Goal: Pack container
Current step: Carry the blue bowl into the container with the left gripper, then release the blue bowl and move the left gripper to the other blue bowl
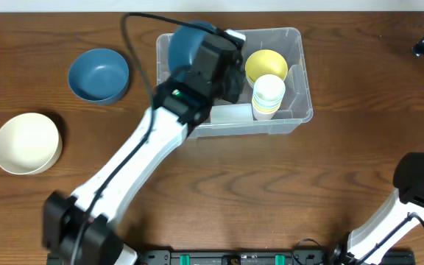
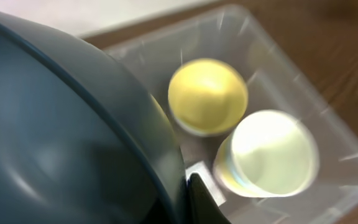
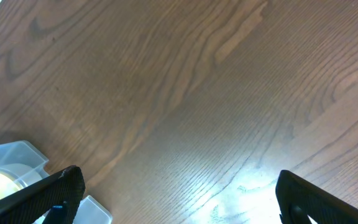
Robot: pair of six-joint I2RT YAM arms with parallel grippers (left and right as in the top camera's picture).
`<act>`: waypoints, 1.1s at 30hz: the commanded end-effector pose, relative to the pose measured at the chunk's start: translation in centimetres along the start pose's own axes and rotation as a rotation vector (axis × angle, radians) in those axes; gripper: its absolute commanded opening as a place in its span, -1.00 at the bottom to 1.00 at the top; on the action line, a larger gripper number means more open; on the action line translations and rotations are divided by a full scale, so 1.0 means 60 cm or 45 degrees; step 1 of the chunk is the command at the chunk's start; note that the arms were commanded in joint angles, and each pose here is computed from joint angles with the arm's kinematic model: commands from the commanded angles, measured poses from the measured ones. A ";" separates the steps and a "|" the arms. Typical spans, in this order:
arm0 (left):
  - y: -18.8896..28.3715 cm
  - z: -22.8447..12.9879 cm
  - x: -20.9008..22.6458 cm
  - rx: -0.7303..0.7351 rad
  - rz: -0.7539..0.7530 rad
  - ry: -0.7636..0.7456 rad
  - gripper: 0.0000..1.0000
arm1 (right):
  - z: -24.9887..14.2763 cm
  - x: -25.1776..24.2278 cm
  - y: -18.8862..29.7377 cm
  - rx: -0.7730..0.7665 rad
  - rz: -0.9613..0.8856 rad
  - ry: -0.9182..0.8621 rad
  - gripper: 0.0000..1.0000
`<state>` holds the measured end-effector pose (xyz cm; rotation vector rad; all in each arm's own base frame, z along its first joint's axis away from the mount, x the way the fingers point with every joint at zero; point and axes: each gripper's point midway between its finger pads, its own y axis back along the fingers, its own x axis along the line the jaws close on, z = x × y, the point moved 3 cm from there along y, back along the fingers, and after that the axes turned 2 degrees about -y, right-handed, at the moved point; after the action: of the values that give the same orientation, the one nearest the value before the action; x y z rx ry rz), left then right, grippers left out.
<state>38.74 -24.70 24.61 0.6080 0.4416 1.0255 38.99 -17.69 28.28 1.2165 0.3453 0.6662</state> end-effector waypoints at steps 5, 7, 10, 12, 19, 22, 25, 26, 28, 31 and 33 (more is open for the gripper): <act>-0.078 -0.047 0.006 0.138 0.039 -0.090 -0.88 | 0.006 -0.005 0.013 -0.031 0.003 -0.028 0.99; -0.094 -0.060 0.006 0.169 0.041 -0.091 -0.88 | 0.006 -0.005 0.013 -0.031 0.003 -0.028 0.98; -0.117 -0.079 0.001 0.213 0.037 -0.103 -0.88 | 0.006 -0.005 0.013 -0.031 0.003 -0.028 0.98; -0.128 -0.088 0.000 0.233 0.035 -0.128 -0.88 | 0.006 -0.005 0.013 -0.031 0.003 -0.028 0.98; -0.169 -0.126 0.005 0.316 0.051 -0.143 -0.88 | 0.006 -0.005 0.013 -0.031 0.003 -0.028 0.98; -0.185 -0.144 0.016 0.355 0.099 -0.150 -0.88 | 0.006 -0.005 0.013 -0.031 0.003 -0.028 0.98; -0.194 -0.155 0.023 0.376 0.130 -0.155 -0.88 | 0.006 -0.005 0.013 -0.031 0.003 -0.028 0.99; -0.196 -0.156 0.024 0.380 0.131 -0.153 -0.88 | 0.006 -0.005 0.013 -0.031 0.003 -0.028 0.98; -0.196 -0.157 0.025 0.381 0.131 -0.153 -0.81 | 0.006 -0.005 0.013 -0.031 0.003 -0.028 0.98; -0.197 -0.154 0.024 0.371 0.131 -0.153 -0.07 | 0.006 -0.005 0.013 -0.031 0.003 -0.028 0.98; -0.198 -0.153 0.024 0.365 0.130 -0.152 0.02 | 0.006 -0.005 0.013 -0.031 0.003 -0.028 0.99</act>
<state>41.10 -25.75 9.14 0.9614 0.4810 1.0025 38.99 -17.70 28.28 1.2162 0.3455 0.6660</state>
